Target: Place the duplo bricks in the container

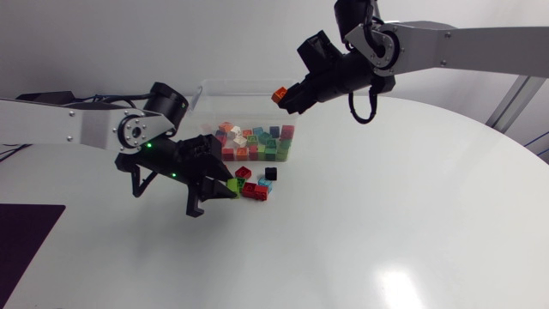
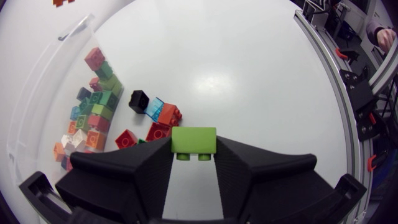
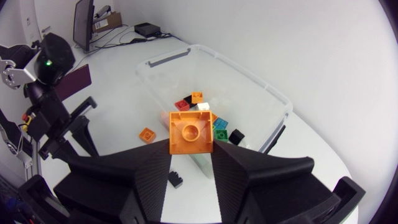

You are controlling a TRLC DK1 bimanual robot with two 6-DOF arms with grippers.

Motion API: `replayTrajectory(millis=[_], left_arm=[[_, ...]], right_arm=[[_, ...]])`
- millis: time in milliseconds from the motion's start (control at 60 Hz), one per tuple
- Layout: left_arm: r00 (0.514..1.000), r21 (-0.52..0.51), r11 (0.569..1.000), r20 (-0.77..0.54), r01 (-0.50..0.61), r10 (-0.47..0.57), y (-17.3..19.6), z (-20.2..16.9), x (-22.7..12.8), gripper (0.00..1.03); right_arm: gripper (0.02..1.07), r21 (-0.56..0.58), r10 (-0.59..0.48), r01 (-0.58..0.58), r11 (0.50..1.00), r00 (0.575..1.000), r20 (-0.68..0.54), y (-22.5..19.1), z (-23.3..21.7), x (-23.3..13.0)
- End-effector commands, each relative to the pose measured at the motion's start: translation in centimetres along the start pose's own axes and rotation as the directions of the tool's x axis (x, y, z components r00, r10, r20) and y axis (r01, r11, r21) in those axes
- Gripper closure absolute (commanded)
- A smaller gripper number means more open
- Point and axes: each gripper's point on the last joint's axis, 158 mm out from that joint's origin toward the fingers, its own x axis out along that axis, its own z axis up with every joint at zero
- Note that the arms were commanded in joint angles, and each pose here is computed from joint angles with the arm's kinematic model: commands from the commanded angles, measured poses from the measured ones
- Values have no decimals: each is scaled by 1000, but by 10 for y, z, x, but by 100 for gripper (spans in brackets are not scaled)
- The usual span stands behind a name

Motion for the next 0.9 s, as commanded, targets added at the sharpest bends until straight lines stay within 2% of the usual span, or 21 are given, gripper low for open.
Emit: replayTrajectory(millis=[0,267,383,400,450,517,567,600,700,883], left_arm=[[999,-7,1000,31,-17,17,-1,11,-16,74],[992,-45,995,85,-94,98,9,36,-50,75],[986,-77,989,100,-125,132,21,43,-60,75],[986,-80,989,100,-128,136,22,43,-61,75],[982,-95,985,109,-146,156,30,48,-66,75],[975,-114,979,121,-171,185,40,52,-73,75],[969,-131,973,134,-192,209,50,58,-78,75],[959,-147,965,151,-219,241,60,64,-84,75],[934,-201,942,186,-267,304,85,75,-95,75],[893,-311,893,209,-326,399,133,84,-105,74]], right_arm=[[75,47,-6,4,999,999,35,-11,11,13],[75,93,-34,24,995,994,105,-27,26,49],[73,106,-55,45,993,994,90,-39,24,68],[72,107,-58,48,993,994,88,-40,24,69],[54,109,-64,55,993,995,77,-42,22,72],[38,110,-70,61,992,995,74,-43,23,71],[20,106,-84,76,991,994,74,-44,24,65],[13,105,-89,81,991,993,78,-45,25,60],[10,102,-103,93,990,990,92,-46,30,40],[10,84,-104,97,992,991,88,-34,17,5]])
